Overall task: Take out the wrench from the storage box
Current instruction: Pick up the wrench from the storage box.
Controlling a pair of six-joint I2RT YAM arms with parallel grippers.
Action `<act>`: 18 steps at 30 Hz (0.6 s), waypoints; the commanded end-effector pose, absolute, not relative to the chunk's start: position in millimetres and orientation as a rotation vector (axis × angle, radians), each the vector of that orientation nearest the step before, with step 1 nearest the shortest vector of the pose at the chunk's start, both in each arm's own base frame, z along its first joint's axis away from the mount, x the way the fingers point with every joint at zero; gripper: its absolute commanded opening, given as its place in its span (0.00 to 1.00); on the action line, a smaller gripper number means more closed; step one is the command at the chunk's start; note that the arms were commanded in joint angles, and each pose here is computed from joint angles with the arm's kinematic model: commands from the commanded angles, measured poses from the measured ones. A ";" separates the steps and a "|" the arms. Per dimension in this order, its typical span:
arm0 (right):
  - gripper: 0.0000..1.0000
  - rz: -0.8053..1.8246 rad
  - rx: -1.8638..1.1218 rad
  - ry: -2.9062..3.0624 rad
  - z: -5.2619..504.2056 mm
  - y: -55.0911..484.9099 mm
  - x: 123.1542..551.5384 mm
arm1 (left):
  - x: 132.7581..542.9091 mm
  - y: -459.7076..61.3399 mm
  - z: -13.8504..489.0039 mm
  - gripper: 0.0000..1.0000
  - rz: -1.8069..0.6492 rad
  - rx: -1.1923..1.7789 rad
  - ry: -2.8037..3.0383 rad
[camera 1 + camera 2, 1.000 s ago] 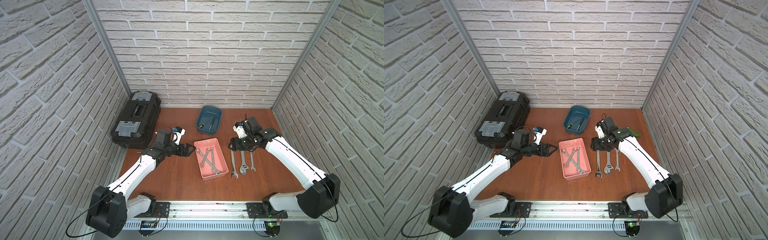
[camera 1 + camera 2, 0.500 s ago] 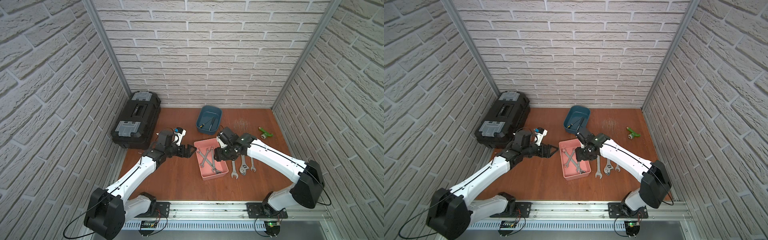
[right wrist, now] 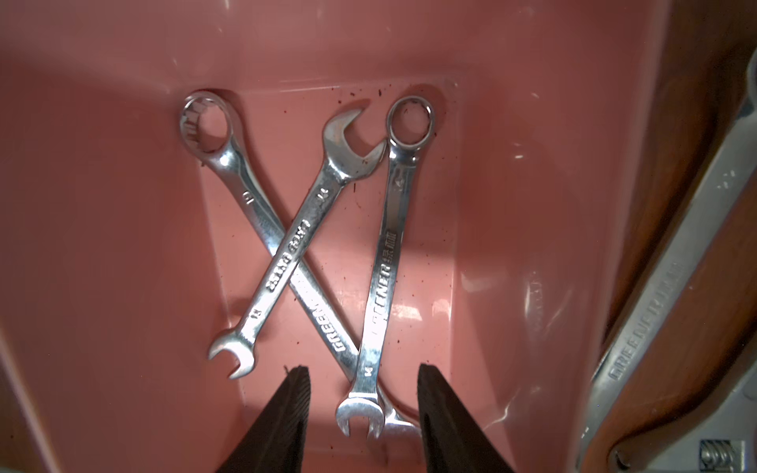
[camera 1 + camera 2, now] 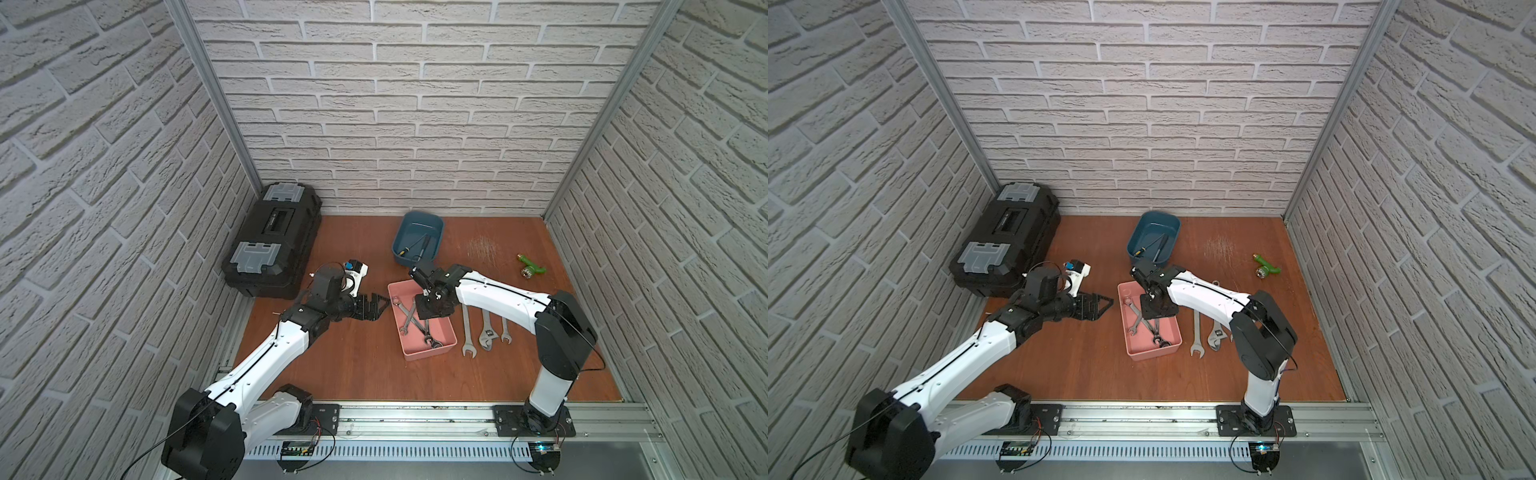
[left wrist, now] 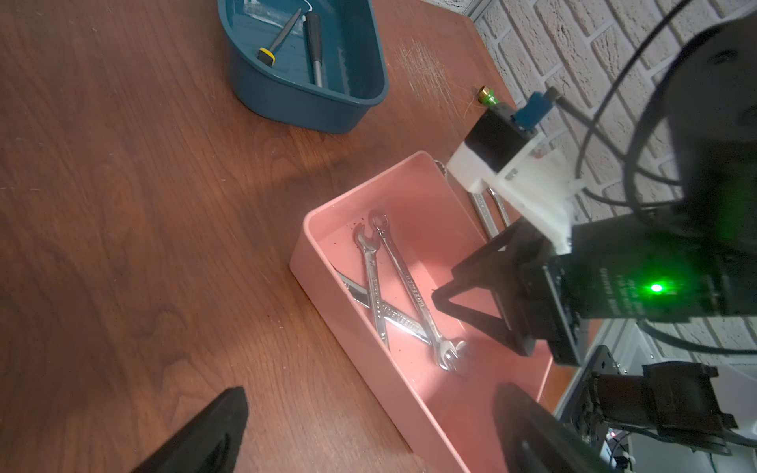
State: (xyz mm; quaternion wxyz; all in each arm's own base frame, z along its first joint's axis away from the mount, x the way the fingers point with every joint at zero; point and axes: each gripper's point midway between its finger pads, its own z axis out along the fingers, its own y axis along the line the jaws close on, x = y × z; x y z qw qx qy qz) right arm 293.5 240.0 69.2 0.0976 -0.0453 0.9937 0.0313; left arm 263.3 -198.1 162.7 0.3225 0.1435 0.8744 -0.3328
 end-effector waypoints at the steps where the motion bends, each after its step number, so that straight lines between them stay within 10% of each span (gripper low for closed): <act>1: 0.45 0.036 -0.100 2.916 65.4 238.6 304.1 | 265.1 -198.9 165.7 0.98 -0.867 0.379 2.265; 18: 0.30 -0.096 -0.030 3.072 -1.6 234.1 294.4 | 266.5 -203.4 162.2 0.98 -0.892 0.391 2.264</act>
